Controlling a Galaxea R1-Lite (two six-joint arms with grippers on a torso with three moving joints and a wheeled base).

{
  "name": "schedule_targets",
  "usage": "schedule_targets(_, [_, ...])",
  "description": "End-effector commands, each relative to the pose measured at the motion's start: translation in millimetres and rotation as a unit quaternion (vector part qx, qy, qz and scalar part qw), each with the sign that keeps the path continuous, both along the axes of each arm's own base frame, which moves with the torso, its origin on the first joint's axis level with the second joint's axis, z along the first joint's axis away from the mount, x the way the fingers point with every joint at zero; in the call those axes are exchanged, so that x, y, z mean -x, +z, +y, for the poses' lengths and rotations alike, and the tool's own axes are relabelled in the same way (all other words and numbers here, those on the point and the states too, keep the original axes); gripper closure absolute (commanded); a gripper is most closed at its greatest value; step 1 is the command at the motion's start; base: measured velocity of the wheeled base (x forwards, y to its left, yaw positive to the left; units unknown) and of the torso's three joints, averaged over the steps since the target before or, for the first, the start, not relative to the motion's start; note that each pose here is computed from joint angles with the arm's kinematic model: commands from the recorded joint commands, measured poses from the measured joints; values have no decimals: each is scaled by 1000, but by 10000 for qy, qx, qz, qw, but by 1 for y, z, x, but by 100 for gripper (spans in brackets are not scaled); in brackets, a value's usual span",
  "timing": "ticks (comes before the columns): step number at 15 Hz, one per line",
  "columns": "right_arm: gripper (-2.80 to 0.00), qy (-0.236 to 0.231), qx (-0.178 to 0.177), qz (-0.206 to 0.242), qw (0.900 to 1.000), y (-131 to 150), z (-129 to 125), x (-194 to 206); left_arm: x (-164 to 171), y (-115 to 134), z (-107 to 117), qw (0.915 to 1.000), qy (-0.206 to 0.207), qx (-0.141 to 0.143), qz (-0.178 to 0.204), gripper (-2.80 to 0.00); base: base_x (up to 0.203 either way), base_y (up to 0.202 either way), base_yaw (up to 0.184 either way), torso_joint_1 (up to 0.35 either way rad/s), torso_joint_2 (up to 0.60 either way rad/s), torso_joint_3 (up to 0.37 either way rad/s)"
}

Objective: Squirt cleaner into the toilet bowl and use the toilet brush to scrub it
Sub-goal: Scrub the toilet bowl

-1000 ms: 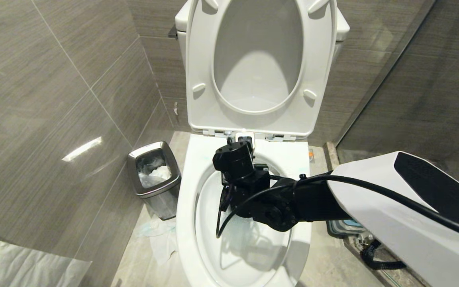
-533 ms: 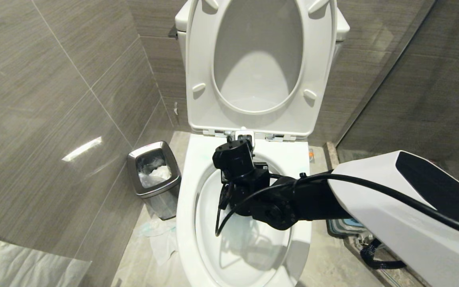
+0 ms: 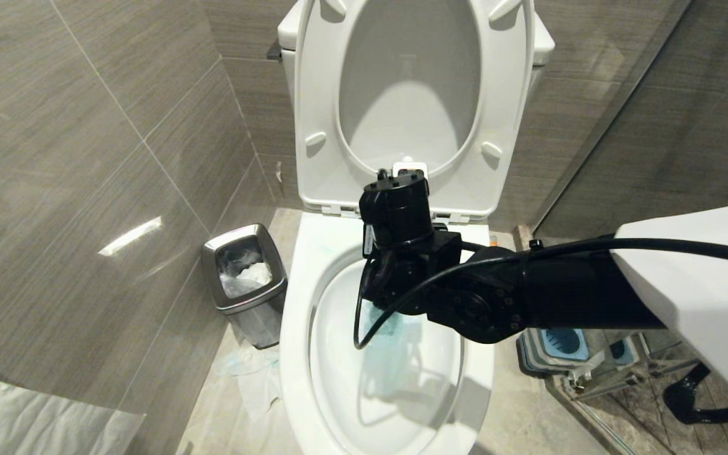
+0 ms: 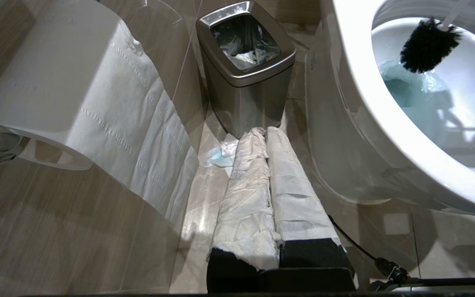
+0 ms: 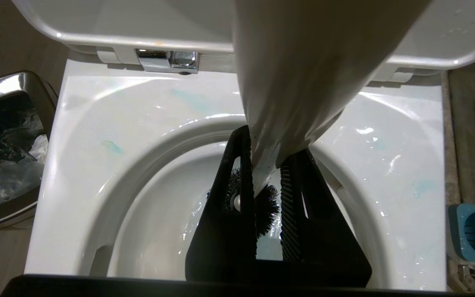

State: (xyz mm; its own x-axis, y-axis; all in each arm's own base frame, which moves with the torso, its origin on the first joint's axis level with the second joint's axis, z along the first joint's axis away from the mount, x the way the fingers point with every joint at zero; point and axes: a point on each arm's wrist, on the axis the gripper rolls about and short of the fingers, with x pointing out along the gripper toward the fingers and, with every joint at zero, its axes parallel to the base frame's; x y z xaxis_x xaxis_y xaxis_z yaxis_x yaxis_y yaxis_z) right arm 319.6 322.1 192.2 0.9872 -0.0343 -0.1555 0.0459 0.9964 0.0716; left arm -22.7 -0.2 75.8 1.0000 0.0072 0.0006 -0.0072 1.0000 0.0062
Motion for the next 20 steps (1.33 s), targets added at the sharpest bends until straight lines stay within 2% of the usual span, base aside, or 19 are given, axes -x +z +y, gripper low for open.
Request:
schedule_targets(1, [0, -20, -77, -71, 9999, 14, -10, 9, 0, 0, 0, 10000, 8, 0, 1, 0, 0, 0, 0, 0, 0, 0])
schedule_targets(6, [0, -30, -102, -115, 9999, 25, -16, 13, 0, 0, 0, 10000, 7, 0, -10, 0, 0, 0, 0, 0, 0, 0])
schedule_targets(15, [0, -183, 147, 131, 9996, -16, -9, -14, 0, 0, 0, 10000, 2, 0, -4, 0, 0, 0, 0, 0, 0, 0])
schedule_targets(20, [0, -321, 44, -37, 9995, -11, -6, -34, 0, 0, 0, 10000, 2, 0, -4, 0, 0, 0, 0, 0, 0, 0])
